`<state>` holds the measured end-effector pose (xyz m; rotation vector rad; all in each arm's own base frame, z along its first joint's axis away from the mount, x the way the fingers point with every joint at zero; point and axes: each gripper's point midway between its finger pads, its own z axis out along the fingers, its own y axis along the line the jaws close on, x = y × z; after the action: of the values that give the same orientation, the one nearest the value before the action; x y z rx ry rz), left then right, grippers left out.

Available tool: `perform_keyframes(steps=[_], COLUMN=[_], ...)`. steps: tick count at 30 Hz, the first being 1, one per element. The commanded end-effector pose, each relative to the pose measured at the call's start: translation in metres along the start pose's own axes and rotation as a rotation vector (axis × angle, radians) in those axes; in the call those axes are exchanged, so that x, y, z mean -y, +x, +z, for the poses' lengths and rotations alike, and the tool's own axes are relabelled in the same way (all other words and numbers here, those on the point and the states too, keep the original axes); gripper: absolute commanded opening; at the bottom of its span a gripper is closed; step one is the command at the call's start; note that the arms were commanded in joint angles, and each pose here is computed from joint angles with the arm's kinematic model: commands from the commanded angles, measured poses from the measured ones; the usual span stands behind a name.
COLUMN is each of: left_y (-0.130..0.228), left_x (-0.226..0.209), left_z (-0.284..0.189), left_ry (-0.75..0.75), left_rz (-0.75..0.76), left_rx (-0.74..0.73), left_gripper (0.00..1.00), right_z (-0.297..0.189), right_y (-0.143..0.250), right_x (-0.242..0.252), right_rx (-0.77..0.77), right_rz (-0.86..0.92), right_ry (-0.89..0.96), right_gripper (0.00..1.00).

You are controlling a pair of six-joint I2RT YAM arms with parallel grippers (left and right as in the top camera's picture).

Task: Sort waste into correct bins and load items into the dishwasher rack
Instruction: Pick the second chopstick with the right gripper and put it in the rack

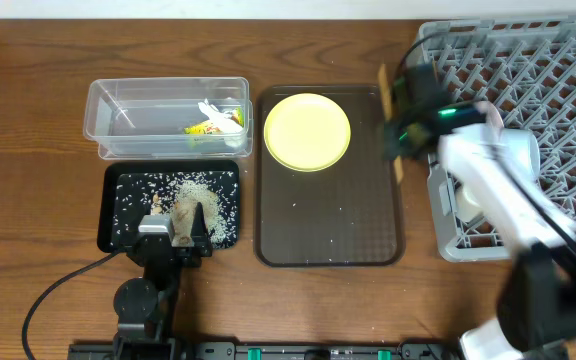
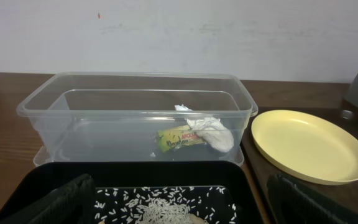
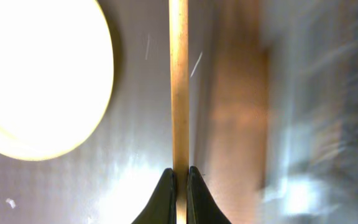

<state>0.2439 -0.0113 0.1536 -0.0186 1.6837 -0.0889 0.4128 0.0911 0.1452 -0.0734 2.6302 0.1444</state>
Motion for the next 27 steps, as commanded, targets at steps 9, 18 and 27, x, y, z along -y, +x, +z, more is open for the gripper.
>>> perform_keyframes(steps=[9,18,27], left_y=[0.015,0.015,0.015], left_x=[-0.001,-0.001,-0.001], left_z=[0.002,0.002,0.002], left_ry=[0.003,0.003,0.003], left_rz=[0.005,0.005,0.005], left_rx=[-0.035,-0.035,-0.035], left_gripper=[0.91,0.91,0.90], right_z=[-0.007,0.014,-0.026], right_y=[-0.036,-0.021,0.000], right_x=[0.095,0.075,-0.061], right_rx=[0.105,0.031,-0.018], right_rz=[-0.127,-0.090,0.043], right_ry=[0.108,0.072,-0.294], right_gripper=[0.01,0.46,0.62])
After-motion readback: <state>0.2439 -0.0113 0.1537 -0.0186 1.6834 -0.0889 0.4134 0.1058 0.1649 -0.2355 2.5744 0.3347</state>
